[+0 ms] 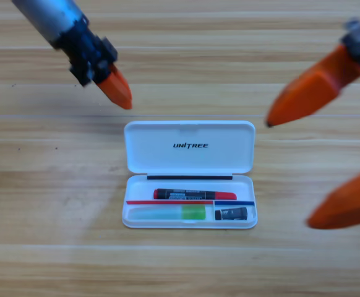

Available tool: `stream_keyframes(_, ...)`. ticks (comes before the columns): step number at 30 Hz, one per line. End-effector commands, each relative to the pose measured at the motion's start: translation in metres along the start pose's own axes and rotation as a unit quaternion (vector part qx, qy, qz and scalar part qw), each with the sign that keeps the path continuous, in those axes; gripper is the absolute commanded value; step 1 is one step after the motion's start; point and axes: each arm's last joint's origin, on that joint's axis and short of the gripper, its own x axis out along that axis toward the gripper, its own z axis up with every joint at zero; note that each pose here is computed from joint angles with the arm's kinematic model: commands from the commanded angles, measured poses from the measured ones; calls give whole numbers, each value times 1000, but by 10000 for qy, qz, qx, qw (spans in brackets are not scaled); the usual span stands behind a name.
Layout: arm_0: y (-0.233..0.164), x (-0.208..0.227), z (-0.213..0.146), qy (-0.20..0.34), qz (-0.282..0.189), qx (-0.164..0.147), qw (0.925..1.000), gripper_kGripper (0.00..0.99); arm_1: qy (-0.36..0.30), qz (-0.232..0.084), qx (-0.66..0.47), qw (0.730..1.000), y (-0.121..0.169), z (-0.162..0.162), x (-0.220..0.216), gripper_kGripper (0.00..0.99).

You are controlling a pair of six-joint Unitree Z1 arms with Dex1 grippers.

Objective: Clean up eraser and pencils

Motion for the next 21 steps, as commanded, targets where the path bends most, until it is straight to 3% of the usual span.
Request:
stream_keyframes(1, 19, 52, -14, -21, -605, -167, 9980, 0, -147, -48, 171, 9997, 2, -15, -9, 946)
stream_keyframes(5, 17, 65, -15, 13, -806, -272, 9964, 0, -136, -15, 187, 9997, 2, -17, -6, 946)
stream_keyframes(21, -13, 99, -1, -10, -1666, 11, 9860, 0, -213, -23, 171, 9996, 3, -17, -7, 946)
